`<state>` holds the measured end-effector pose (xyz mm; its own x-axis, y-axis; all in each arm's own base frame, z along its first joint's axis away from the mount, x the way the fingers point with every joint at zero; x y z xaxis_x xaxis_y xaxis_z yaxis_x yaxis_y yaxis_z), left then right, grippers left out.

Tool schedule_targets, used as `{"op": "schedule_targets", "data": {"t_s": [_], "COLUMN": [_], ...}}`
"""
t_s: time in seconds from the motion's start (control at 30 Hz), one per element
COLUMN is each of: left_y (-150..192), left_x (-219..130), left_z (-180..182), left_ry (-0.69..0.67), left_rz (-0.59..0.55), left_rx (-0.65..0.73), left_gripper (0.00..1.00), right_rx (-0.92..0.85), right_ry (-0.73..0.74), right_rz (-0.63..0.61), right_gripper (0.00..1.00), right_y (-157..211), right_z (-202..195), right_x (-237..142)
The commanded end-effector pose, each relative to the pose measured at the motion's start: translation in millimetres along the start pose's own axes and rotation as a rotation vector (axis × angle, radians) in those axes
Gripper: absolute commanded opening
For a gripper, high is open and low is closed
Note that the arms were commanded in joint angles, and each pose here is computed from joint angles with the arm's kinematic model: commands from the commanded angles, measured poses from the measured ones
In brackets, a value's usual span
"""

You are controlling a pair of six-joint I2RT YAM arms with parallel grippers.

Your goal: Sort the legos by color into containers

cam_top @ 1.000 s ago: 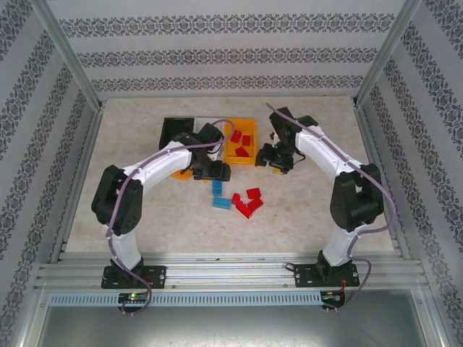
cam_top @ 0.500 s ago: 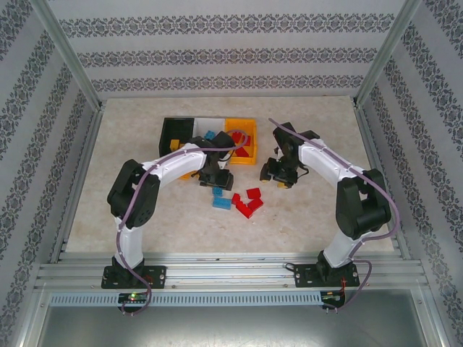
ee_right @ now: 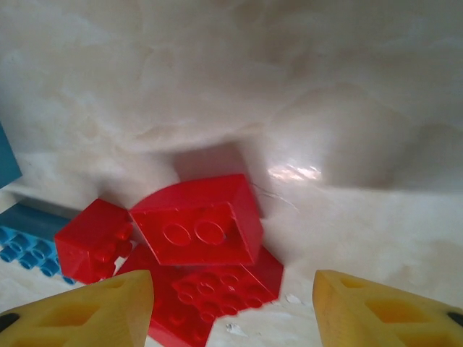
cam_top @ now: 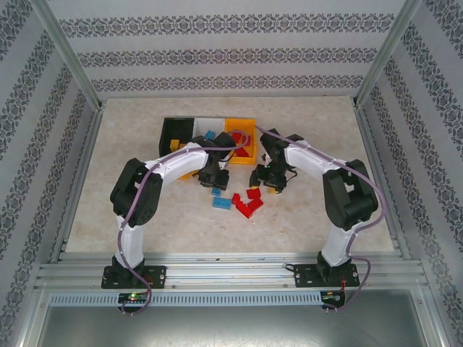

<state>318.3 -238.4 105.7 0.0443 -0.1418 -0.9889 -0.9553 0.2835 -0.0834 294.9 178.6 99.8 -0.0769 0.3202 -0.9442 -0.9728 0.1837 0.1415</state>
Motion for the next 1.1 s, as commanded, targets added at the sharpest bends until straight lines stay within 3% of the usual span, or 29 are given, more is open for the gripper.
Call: {"op": "schedule_targets", "data": {"t_s": [0.0, 0.33, 0.53, 0.8, 1.07], "left_y": [0.3, -19.5, -44.3, -90.9, -138.4], "left_x": [-29.2, -80.9, -89.9, -81.1, -48.9], "left_z": [8.1, 47.7, 75.6, 88.6, 99.8], "left_ry": [-0.027, -0.005, 0.014, 0.012, -0.018], "left_rz": [-0.029, -0.141, -0.18, -0.211, -0.21], "left_rx": [0.005, -0.067, -0.125, -0.127, -0.122], "left_gripper": [0.24, 0.24, 0.24, 0.25, 0.3], "right_rx": [-0.063, -0.103, -0.086, -0.056, -0.016], "right_ry": [0.035, 0.139, 0.209, 0.24, 0.215], "right_rz": [0.01, 0.049, 0.052, 0.02, -0.019], "right_gripper": [0.62, 0.62, 0.6, 0.47, 0.45], "right_y": [-1.0, -2.0, -6.1, -12.0, -4.5], "right_z": [10.7, 14.0, 10.5, 7.3, -8.4], "right_x": [7.3, 34.4, 43.4, 32.2, -1.9]}}
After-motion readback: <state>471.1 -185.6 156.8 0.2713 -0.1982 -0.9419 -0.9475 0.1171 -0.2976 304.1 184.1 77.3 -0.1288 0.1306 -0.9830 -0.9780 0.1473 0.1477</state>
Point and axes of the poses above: each hand's point on the last joint's axis, 136 mm out from that joint toward the fingers, its own x axis out along the fingers, its own z axis along the line the jaws close on, y = z × x, the point moved 5 cm from there along -x, back along the fingers, and after that the axes turned 5 degrees about x, right-handed, at the moved point
